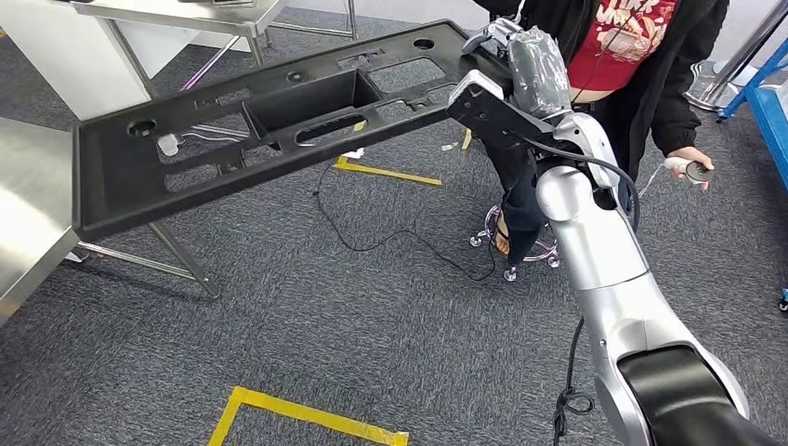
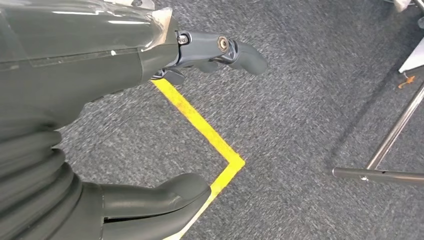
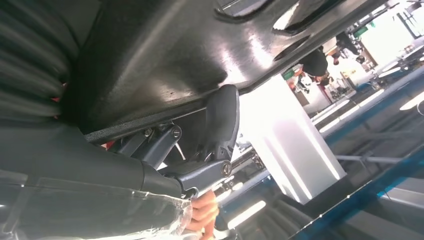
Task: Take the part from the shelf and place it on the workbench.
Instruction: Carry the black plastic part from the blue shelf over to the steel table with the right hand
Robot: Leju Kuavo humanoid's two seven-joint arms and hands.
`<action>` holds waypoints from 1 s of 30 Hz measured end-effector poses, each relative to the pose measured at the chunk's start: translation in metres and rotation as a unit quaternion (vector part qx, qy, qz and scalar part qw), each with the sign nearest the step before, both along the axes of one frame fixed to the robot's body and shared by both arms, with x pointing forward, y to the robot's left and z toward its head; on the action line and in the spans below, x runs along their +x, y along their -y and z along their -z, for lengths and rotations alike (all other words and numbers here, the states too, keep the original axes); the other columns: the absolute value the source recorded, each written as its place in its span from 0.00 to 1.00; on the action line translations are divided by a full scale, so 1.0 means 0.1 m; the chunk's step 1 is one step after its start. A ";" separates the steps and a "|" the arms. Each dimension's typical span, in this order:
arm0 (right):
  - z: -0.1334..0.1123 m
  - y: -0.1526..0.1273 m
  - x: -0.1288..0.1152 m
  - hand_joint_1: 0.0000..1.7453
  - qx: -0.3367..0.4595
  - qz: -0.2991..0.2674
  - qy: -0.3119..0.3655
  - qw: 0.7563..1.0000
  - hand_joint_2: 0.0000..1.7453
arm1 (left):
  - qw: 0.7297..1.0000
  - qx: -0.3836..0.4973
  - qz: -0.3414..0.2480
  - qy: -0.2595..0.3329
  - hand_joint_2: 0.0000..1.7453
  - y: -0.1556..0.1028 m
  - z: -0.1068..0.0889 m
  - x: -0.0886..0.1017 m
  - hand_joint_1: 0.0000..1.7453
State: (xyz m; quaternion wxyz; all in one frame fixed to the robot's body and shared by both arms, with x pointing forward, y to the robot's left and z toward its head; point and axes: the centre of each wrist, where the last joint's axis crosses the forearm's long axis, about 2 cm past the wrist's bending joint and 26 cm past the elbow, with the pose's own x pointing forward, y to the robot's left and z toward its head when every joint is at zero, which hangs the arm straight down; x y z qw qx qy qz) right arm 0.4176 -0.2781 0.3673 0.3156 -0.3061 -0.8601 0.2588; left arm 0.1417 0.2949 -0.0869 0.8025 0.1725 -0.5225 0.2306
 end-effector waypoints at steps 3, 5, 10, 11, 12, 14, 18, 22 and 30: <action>-0.01 -0.02 0.00 1.00 0.002 -0.002 0.002 1.000 1.00 | 1.000 0.001 0.000 0.000 1.00 -0.01 0.00 0.00 0.00; -0.02 -0.03 -0.01 1.00 0.002 -0.003 0.003 1.000 1.00 | 1.000 0.001 -0.001 0.001 1.00 0.00 0.00 0.01 0.00; -0.04 -0.09 0.01 1.00 0.001 -0.011 0.003 1.000 1.00 | 1.000 0.000 -0.006 0.000 1.00 -0.01 0.00 -0.01 0.00; -0.06 -0.10 0.01 1.00 0.000 -0.014 0.005 1.000 1.00 | 1.000 0.001 -0.008 0.001 1.00 -0.02 0.00 -0.01 0.00; -0.09 -0.11 0.02 1.00 -0.001 -0.017 0.009 1.000 1.00 | 1.000 0.001 -0.009 0.003 1.00 -0.03 0.00 0.00 0.00; -0.13 -0.14 0.05 1.00 -0.001 -0.023 0.016 1.000 1.00 | 1.000 0.003 -0.012 0.004 1.00 -0.05 -0.01 0.00 0.00; -0.17 -0.21 0.08 1.00 0.001 -0.031 0.019 0.999 1.00 | 1.000 0.008 -0.015 0.005 1.00 -0.08 -0.01 -0.01 0.00; -0.16 -0.22 0.11 1.00 0.001 -0.031 0.015 0.999 1.00 | 1.000 0.009 -0.019 0.008 1.00 -0.10 -0.01 0.01 0.00; -0.19 -0.35 0.16 1.00 0.000 -0.042 0.012 0.999 1.00 | 0.999 0.006 -0.036 0.003 1.00 -0.13 0.01 -0.07 0.00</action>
